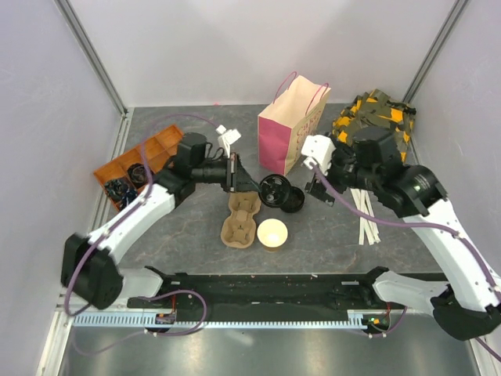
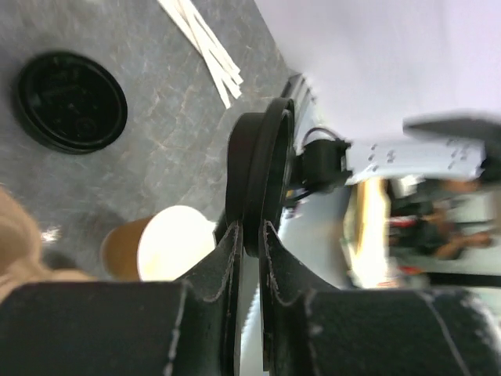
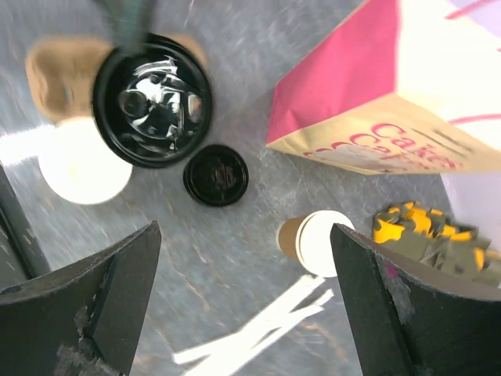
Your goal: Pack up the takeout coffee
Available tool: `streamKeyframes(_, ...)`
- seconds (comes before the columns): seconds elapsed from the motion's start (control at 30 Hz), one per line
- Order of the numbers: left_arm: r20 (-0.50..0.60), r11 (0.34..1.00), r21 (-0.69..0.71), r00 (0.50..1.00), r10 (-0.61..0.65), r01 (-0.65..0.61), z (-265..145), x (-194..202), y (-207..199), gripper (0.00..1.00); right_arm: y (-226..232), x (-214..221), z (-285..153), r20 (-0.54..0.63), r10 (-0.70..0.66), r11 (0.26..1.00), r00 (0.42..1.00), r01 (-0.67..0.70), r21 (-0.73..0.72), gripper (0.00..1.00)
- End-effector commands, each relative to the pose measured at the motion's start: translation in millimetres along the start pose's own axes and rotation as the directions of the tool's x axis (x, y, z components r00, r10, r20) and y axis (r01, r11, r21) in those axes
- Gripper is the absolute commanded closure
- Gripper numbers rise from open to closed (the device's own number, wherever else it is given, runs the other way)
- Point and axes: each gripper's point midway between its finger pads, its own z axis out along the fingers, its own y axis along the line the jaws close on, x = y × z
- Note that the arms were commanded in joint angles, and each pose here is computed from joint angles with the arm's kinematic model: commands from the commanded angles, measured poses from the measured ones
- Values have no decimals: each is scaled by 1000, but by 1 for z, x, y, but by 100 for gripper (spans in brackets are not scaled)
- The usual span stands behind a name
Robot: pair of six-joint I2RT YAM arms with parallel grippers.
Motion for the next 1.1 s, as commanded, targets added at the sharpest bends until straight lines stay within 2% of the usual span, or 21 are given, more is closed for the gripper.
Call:
streamKeyframes(0.0, 36, 863, -121, 867, 497, -490, -55, -7, -30, 98, -8, -27, -30, 135, 277, 950, 951, -292, 111, 2)
streamKeyframes(0.03, 42, 822, -148, 827, 560, -549, -62, -10, -33, 98, -4, -22, -27, 128, 314, 939, 941, -328, 106, 2)
streamKeyframes(0.07, 57, 704, -211, 710, 701, -678, -80, -18, -43, 98, -2, -21, -29, 134, 342, 928, 930, -357, 104, 2)
streamKeyframes(0.13, 43, 552, -262, 562, 826, -791, -94, -22, -52, 98, 6, -17, -24, 132, 449, 884, 884, -461, 79, 2)
streamKeyframes(0.17, -11, 394, -304, 416, 909, -867, -102, -27, -46, 98, 8, -17, -25, 146, 488, 866, 860, -499, 44, 2)
streamKeyframes(0.23, -45, 181, -343, 208, 977, -922, -121, -26, -59, 98, 9, -15, -22, 159, 594, 797, 788, -603, 10, 2)
streamKeyframes(0.27, -122, -5, -316, 35, 992, -949, -122, -19, -47, 98, 7, -13, -22, 163, 623, 776, 765, -630, -6, 2)
streamKeyframes(0.3, -118, -160, -343, -127, 985, -926, -136, -15, -65, 98, 13, -17, -20, 156, 661, 748, 734, -660, -63, 2)
streamKeyframes(0.33, -128, -283, -338, -254, 959, -897, -139, -10, -68, 98, 14, -21, -18, 153, 704, 709, 693, -698, -99, 2)
streamKeyframes(0.37, -182, -471, -280, -436, 881, -836, -133, 4, -49, 98, 12, -23, -17, 154, 724, 689, 672, -715, -122, 2)
streamKeyframes(0.4, -182, -611, -332, -587, 789, -718, -145, 6, -69, 98, 20, -30, -17, 141, 739, 673, 659, -713, -195, 2)
streamKeyframes(0.43, -163, -696, -330, -688, 707, -637, -144, 17, -75, 98, 21, -33, -13, 126, 750, 659, 649, -716, -232, 2)
streamKeyframes(0.47, -174, -779, -290, -770, 614, -556, -133, 31, -57, 98, 25, -34, -11, 115, 747, 659, 655, -705, -263, 2)
streamKeyframes(0.53, -132, -851, -334, -873, 469, -406, -133, 46, -75, 98, 37, -31, -3, 62, 755, 633, 652, -701, -328, 2)
streamKeyframes(0.67, -41, -904, -330, -953, 301, -271, -122, 75, -79, 98, 60, -26, 4, -6, 781, 559, 625, -703, -439, 2)
streamKeyframes(0.8, 29, -934, -318, -986, 162, -163, -107, 100, -67, 98, 84, -17, 14, -91, 785, 472, 612, -687, -552, 3)
streamKeyframes(0.87, 70, -939, -322, -992, 105, -122, -100, 114, -60, 98, 87, -16, 21, -133, 794, 423, 593, -696, -580, 7)
streamKeyframes(0.97, 104, -940, -326, -992, 73, -103, -95, 122, -57, 98, 83, -15, 28, -155, 803, 402, 575, -716, -571, 18)
streamKeyframes(1.07, 73, -949, -302, -995, 73, -92, -93, 113, -55, 98, 78, -19, 30, -146, 818, 403, 557, -736, -544, 21)
